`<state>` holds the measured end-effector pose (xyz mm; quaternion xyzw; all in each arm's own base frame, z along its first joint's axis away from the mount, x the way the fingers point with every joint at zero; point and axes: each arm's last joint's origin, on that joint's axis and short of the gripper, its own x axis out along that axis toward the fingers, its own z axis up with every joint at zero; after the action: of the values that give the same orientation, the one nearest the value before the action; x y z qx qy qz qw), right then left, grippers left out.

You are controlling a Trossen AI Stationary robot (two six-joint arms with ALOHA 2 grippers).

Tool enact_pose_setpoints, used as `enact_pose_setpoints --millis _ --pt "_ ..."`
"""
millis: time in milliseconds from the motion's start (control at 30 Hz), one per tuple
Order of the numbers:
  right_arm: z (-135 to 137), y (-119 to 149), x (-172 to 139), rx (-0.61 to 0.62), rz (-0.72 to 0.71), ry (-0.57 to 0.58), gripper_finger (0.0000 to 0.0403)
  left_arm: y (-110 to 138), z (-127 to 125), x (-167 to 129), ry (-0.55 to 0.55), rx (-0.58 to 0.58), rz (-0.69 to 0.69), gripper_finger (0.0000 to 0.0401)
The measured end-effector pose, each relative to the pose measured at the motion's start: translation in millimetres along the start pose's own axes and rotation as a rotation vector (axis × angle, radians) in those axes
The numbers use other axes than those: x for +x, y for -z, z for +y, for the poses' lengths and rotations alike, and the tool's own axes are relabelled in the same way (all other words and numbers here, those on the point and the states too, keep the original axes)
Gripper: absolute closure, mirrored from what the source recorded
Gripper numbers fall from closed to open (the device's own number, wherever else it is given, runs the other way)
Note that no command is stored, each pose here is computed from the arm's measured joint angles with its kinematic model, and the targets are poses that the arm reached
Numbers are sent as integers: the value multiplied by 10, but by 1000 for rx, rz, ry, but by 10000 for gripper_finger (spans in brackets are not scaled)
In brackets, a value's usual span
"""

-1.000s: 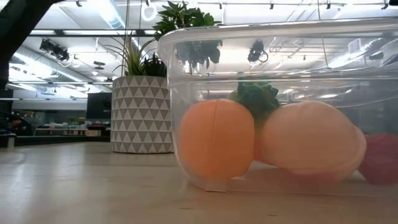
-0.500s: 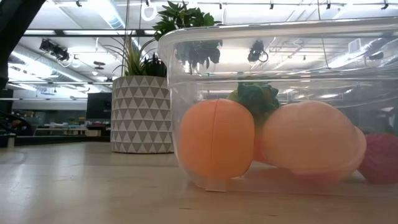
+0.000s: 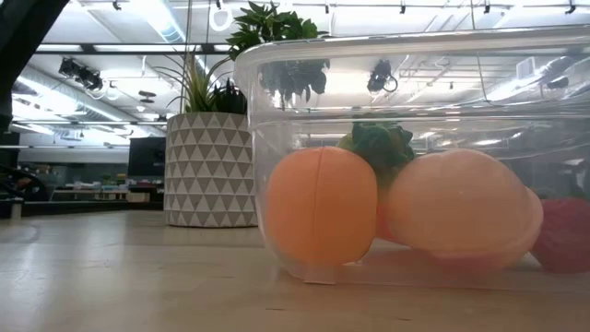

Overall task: Pick and placing Produce into tupperware
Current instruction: Return to Home Position

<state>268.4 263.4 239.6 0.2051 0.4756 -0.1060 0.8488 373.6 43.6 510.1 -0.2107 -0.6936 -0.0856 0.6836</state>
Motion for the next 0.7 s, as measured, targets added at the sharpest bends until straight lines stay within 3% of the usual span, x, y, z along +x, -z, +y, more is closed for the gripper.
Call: enact_pose_setpoints --millis 100,267,367,467,600,700 --pt "0 1 1 1 10 -4 402 59 80 -234 -65 49 28 400" --pt "-11 12 1 6 37 1 402 55 67 -669 -257 272 117 401" --pt "-20 31 -5 17 49 12 402 -41 -17 -865 -219 397 239 401" --pt "-24 37 -6 22 52 17 402 -218 -125 -1071 -173 454 353 401" --pt "-25 32 -4 10 52 17 402 -619 -175 -1381 -269 400 432 401" --pt "-44 -10 13 5 48 22 402 -958 -279 -1557 -297 434 472 401"
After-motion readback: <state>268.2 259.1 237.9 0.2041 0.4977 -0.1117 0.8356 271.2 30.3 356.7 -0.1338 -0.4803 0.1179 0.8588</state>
